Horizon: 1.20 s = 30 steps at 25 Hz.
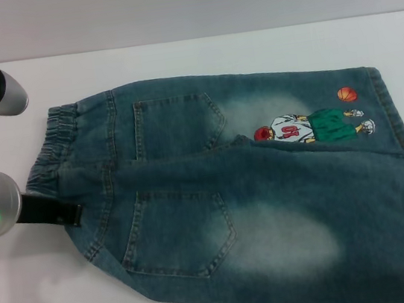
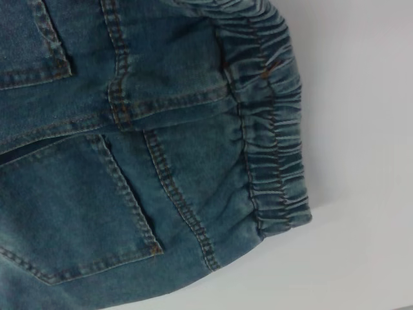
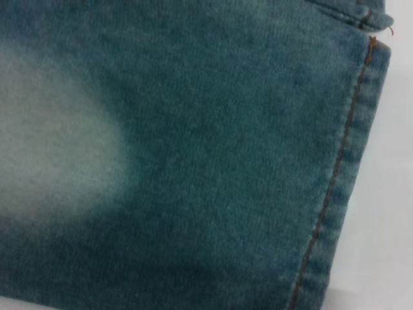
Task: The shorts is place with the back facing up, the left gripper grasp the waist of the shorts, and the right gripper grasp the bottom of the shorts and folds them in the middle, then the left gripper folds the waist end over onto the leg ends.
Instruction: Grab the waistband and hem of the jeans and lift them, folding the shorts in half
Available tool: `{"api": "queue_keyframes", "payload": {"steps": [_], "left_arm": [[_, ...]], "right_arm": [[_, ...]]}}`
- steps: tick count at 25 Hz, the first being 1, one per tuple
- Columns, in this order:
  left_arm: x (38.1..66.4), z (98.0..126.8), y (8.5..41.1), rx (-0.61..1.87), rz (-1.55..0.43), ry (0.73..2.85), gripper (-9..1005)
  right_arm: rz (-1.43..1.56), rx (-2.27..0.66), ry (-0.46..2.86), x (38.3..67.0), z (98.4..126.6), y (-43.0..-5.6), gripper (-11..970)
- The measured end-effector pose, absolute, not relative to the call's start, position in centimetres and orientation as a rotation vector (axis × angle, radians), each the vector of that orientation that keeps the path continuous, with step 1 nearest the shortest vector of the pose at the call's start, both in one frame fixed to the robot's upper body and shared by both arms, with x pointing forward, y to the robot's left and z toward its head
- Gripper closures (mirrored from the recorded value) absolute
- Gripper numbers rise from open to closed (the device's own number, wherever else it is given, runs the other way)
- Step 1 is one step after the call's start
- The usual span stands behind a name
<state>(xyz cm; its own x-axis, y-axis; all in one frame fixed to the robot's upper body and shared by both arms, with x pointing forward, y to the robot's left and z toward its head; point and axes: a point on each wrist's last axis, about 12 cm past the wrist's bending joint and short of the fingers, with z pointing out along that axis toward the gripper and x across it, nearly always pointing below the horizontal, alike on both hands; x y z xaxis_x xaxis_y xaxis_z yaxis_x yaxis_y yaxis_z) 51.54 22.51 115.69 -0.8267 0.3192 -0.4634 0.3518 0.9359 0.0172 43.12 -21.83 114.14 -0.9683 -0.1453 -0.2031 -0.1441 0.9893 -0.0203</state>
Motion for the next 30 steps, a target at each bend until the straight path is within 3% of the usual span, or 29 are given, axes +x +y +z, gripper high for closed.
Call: {"api": "queue_keyframes", "payload": {"steps": [30], "left_arm": [[51.74,115.86,22.20,0.496,-0.098,2.614,994]], "right_arm": [[0.024,-0.225,2.948,43.12,113.32,-21.52,216]]}}
